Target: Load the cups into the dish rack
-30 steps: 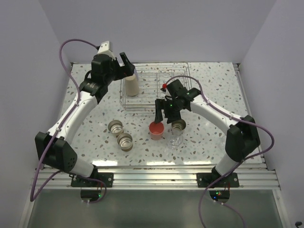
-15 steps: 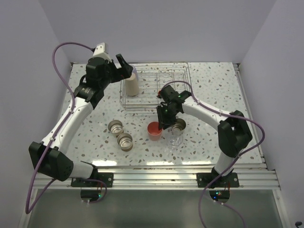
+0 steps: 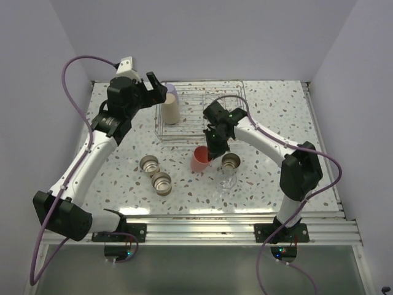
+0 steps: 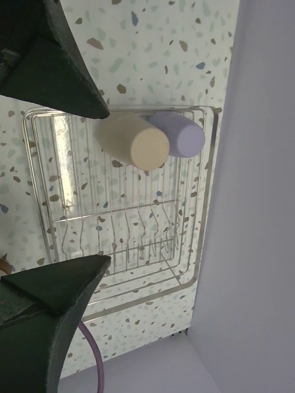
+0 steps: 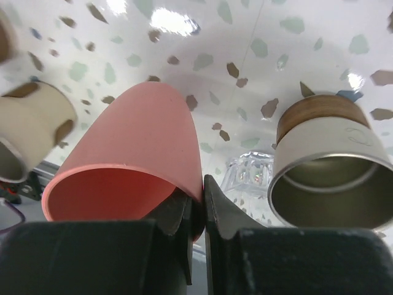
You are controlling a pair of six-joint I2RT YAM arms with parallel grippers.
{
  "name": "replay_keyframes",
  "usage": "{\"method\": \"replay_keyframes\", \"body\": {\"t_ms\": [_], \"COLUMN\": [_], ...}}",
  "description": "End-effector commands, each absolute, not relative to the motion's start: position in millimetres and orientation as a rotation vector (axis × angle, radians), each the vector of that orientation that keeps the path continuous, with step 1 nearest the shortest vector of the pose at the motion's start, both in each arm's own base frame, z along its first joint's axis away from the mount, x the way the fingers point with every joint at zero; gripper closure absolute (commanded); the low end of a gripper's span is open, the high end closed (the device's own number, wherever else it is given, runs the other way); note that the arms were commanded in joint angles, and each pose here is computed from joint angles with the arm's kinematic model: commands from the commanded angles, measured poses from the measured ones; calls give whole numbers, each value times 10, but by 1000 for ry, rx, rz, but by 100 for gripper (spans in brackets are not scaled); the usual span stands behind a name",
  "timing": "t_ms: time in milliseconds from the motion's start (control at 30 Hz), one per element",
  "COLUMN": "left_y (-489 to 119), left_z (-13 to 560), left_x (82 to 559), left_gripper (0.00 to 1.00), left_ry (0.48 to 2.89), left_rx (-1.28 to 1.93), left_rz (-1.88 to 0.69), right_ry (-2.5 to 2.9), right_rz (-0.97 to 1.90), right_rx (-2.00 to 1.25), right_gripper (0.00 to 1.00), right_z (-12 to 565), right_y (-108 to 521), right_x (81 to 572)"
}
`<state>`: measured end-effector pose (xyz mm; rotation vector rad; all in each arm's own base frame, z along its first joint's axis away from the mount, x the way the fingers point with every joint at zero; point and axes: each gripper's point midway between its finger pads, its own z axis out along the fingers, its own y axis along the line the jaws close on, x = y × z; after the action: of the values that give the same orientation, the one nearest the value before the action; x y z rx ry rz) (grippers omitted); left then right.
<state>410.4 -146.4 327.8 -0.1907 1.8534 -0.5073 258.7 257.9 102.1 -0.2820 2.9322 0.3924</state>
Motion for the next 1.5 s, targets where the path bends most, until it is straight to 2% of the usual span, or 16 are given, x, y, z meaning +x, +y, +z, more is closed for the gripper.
{"method": "replay_keyframes", "body": {"t_ms": [0,133,333,433,533,700,900,1200,1467], "left_y": [-1172,-1031,-932,-896,-1125,-1680,-1864,-1931,-2192], "left_z": [3700,4076,4117,4261,4450,4504,4483,4575,4542], "left_x": [4028,3830,3795,3786,3761,3635,3359,3176,3188], "left_gripper": [6,5,3,2,0,2,3,2,3], "left_ry": [1700,1523,1564,1530,1466,1423,1340,1232,1242], "left_rx": [-173,-154,-176,-182,-62,148,235,279,298], "left_rz": [-370,-354,-447,-629,-786,-1224,-1490,-1611,-1665], "right_ry": [2760,2635,2386,2245,2113,1861,1796,1788,1789], "right_rz": [442,548,1021,1245,1419,1701,1772,1806,1833], "right_rx": [-287,-270,-106,-39,-59,-99,-88,-59,-84], "right_gripper": [100,100,100,100,100,100,100,100,100], "right_z": [1682,2302,3337,3750,4124,4691,4753,4674,4665], "right_y": [2731,2793,2879,2911,2984,3106,3128,3135,3277], "right_x": [2895,3143,3493,3600,3580,3457,3432,3438,3361]}}
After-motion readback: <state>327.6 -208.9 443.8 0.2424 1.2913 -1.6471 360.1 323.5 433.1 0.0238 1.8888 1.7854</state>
